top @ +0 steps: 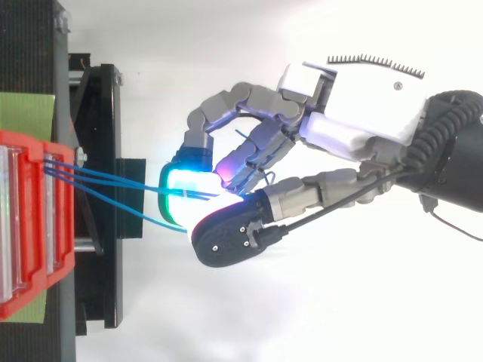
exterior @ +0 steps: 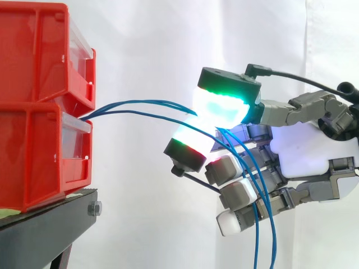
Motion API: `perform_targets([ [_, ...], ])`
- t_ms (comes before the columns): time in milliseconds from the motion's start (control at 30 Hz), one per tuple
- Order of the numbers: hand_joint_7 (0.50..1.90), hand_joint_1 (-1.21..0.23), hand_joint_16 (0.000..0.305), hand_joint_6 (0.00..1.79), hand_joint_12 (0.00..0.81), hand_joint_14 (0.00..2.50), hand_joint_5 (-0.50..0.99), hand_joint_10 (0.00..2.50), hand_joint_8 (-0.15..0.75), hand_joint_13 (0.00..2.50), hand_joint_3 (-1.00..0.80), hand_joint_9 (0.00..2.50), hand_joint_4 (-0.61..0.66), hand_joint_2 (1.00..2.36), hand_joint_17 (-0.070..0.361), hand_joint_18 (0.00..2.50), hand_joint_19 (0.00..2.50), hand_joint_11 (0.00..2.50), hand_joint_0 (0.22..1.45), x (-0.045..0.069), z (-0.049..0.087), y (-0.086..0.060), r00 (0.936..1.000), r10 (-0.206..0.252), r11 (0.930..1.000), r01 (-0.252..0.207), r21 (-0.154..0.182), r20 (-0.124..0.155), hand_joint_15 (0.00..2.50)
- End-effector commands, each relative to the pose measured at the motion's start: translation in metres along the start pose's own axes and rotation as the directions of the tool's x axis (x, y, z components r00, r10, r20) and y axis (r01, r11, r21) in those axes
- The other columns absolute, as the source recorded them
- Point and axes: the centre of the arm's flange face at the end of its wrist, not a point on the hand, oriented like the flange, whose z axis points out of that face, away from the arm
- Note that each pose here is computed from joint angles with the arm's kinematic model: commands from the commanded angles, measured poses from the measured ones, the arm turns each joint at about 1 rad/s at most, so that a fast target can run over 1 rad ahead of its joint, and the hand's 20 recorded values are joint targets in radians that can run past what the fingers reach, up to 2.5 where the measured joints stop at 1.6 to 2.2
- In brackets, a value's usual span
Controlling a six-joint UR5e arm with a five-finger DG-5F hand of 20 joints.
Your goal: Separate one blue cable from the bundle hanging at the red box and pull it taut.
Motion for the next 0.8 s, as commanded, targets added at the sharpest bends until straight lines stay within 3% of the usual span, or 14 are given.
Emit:
perform_targets([
  [0,0.92,-0.75,0.047,0.94,0.339,0.03,-0.20,0.02,0.255,0.97,-0.50,1.06,0.05,1.00,0.106,0.66,0.64,1.24,0.60,0.0001,-0.0001,-0.0007,1.0000,0.000,1.0000,0.000,0.001,0.000,1.00],
  [133,0.90,-0.71,0.050,0.93,0.356,0.03,-0.20,0.02,0.269,0.98,-0.50,1.06,0.07,1.00,0.112,0.66,0.64,1.23,0.55,0.0001,-0.0001,-0.0007,1.0000,-0.001,1.0000,0.001,0.001,0.000,1.00],
  [267,0.89,-0.58,0.051,0.92,0.362,0.03,-0.20,0.02,0.274,0.96,-0.50,1.05,0.08,1.00,0.115,0.65,0.65,1.21,0.53,0.0001,-0.0001,-0.0007,1.0000,0.000,1.0000,0.000,0.001,0.000,0.99],
  [400,0.92,-0.47,0.049,0.91,0.347,0.03,-0.21,0.02,0.264,0.95,-0.50,1.04,0.07,1.00,0.109,0.63,0.66,1.22,0.60,0.0002,0.0001,0.0000,1.0000,0.001,1.0000,-0.001,0.000,0.000,0.99],
  [767,0.95,-0.70,0.049,0.95,0.350,0.03,-0.21,0.02,0.266,0.95,-0.28,0.99,0.05,1.02,0.110,0.63,0.64,1.21,0.64,-0.0010,0.0000,0.0005,1.0000,0.002,1.0000,-0.002,-0.002,0.001,0.98],
])
